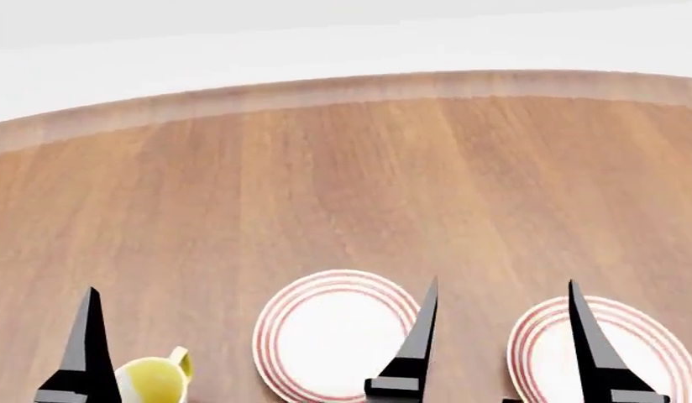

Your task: Put the white mug on the left plate.

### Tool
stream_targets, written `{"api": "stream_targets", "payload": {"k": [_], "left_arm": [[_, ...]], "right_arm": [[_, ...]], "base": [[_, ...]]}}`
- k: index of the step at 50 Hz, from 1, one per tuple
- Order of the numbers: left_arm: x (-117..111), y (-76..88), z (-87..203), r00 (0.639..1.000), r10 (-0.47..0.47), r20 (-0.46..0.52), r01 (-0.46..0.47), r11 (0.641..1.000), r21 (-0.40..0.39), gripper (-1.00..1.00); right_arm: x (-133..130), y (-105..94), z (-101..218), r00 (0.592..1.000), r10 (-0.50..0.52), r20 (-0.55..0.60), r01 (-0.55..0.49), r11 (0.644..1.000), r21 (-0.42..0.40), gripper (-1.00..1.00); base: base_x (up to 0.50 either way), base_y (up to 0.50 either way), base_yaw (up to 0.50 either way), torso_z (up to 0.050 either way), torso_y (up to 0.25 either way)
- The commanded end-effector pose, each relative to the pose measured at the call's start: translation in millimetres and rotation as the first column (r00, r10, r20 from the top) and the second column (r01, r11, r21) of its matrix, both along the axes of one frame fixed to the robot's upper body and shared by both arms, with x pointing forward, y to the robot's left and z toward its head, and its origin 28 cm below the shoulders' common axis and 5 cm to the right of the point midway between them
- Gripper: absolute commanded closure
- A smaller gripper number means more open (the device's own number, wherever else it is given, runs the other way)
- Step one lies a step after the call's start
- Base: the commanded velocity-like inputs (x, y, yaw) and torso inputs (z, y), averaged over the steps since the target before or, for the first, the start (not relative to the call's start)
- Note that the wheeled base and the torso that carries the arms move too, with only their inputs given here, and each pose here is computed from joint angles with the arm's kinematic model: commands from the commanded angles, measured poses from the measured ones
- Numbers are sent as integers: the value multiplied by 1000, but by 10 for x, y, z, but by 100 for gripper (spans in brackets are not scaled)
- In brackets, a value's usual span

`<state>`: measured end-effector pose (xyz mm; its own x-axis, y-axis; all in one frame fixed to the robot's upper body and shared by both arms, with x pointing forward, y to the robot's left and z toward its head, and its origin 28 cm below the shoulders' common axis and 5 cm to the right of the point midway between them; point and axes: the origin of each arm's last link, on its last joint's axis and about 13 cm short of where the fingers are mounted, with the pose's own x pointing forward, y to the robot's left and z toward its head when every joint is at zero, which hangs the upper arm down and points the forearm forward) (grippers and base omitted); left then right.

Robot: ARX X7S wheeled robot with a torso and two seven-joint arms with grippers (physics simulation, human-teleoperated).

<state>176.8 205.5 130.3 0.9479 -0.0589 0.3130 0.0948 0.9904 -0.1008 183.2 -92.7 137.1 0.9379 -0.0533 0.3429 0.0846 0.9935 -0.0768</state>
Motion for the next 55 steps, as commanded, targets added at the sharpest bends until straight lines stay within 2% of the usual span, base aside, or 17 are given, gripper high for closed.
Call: {"api": "stream_targets", "payload": {"k": [1,29,31,33,35,37,39,41,43,46,48,49,51,55], "left_arm": [[-1,0,0,1000,-1,0,1,1000,-1,-100],[-6,-1,14,1000,-7,-4,7,1000,-3,-100],[-6,-20,8,999,-35,-37,35,999,-17,-100],[-37,-35,15,998,-69,-9,69,997,-16,-100],[-61,-48,12,994,-108,-31,108,994,-20,-100],[-72,-58,11,993,-118,-16,118,993,15,-100],[-107,-77,6,978,-204,-32,205,978,33,-100],[-92,-83,1,980,-197,-19,198,980,35,-100],[-117,-109,-8,965,-264,-2,263,961,85,-100],[-145,-147,-22,949,-314,-3,313,943,113,-100],[-163,-182,-54,922,-386,-26,386,917,97,-100],[-174,-201,-76,914,-403,-39,405,907,114,-100],[-167,-220,-143,888,-453,-82,459,885,80,-100],[-194,-246,-262,852,-512,-111,523,844,118,-100]], "right_arm": [[-3,-5,-1,1000,-3,7,3,1000,9,-100],[-10,-15,-2,1000,-13,4,13,1000,5,-100],[8,-10,-23,1000,5,-16,-5,1000,-1,-100],[15,-8,-29,999,-1,-36,0,1000,-17,-100],[12,-4,-33,1000,8,-29,-9,1000,-13,-100],[23,-6,-45,999,8,-36,-9,1000,-16,-100],[23,0,-46,999,18,-36,-19,1000,-15,-100],[27,1,-52,999,20,-36,-21,1000,-15,-100],[29,2,-43,999,21,-36,-22,1000,-15,-100],[28,-8,-46,999,18,-34,-19,1000,-13,-100],[23,-14,-40,999,15,-32,-16,1000,-10,-100],[21,-17,-40,999,14,-30,-14,1000,-7,-100],[19,-18,-29,1000,13,-28,-13,1000,-5,-100],[9,-26,-11,1000,11,-22,-11,1000,-5,-100]], "base": [[0,0,-500,0,0],[0,0,-500,0,0],[0,0,-500,0,0],[-75,-195,0,0,0],[0,0,0,0,0],[0,0,0,0,0],[0,0,0,0,0],[0,0,0,0,0],[0,0,0,0,0],[0,0,0,0,0],[0,0,0,0,0],[0,0,0,0,0],[0,0,0,0,0],[0,0,0,0,0]]}}
